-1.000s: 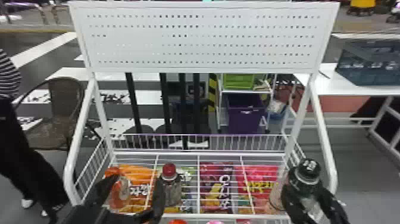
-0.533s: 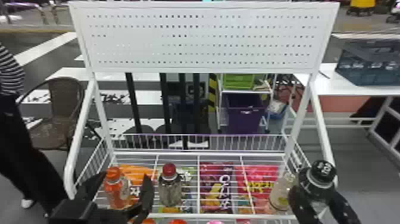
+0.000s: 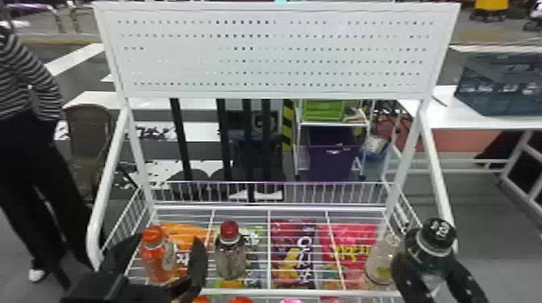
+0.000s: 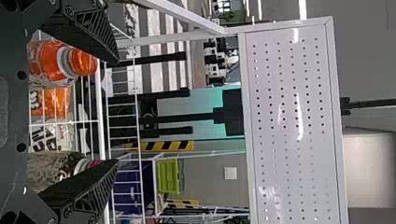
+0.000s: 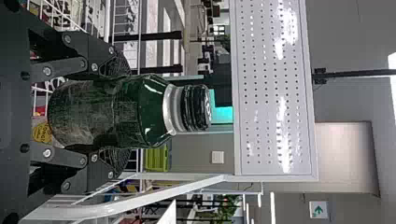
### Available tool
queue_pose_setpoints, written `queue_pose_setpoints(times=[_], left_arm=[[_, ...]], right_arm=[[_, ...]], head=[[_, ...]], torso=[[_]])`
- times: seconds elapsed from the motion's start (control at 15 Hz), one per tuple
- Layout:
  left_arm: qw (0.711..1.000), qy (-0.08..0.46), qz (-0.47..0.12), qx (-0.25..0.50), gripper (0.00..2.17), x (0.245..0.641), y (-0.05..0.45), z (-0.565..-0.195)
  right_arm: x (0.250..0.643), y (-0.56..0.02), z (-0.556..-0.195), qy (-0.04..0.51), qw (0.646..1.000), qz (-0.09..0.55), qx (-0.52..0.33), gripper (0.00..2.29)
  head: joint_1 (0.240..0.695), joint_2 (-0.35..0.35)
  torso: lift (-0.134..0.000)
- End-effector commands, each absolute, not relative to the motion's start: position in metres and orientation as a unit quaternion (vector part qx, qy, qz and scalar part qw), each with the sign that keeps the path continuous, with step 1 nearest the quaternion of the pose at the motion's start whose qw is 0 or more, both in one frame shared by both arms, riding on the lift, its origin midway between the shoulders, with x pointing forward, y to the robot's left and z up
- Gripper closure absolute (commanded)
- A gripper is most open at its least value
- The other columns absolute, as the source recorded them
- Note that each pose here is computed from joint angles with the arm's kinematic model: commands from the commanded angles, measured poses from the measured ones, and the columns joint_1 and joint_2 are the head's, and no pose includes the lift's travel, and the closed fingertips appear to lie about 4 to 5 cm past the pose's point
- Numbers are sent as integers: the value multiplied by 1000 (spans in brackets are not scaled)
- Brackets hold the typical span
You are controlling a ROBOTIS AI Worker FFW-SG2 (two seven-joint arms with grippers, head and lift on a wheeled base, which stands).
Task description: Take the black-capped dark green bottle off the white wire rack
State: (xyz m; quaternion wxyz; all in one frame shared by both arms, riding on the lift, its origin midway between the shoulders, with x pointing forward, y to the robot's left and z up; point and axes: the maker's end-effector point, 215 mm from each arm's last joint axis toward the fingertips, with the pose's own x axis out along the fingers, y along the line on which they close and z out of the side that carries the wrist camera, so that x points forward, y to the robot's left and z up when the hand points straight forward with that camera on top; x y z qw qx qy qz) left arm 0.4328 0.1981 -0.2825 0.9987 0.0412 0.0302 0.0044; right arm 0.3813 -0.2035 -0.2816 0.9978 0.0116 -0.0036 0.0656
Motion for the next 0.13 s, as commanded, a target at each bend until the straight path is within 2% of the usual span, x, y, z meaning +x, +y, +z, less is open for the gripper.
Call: queue_pose_setpoints(times=[0.0, 0.07], left_arm=[[999, 29, 4, 40, 140, 432, 197, -281], [999, 29, 4, 40, 140, 432, 198, -280]], right_arm=[[380, -204, -281, -3, 998, 66, 11, 1663], [379, -205, -282, -3, 998, 65, 11, 1663]], head=[[499, 0], [499, 0]], torso=[[0], [0]])
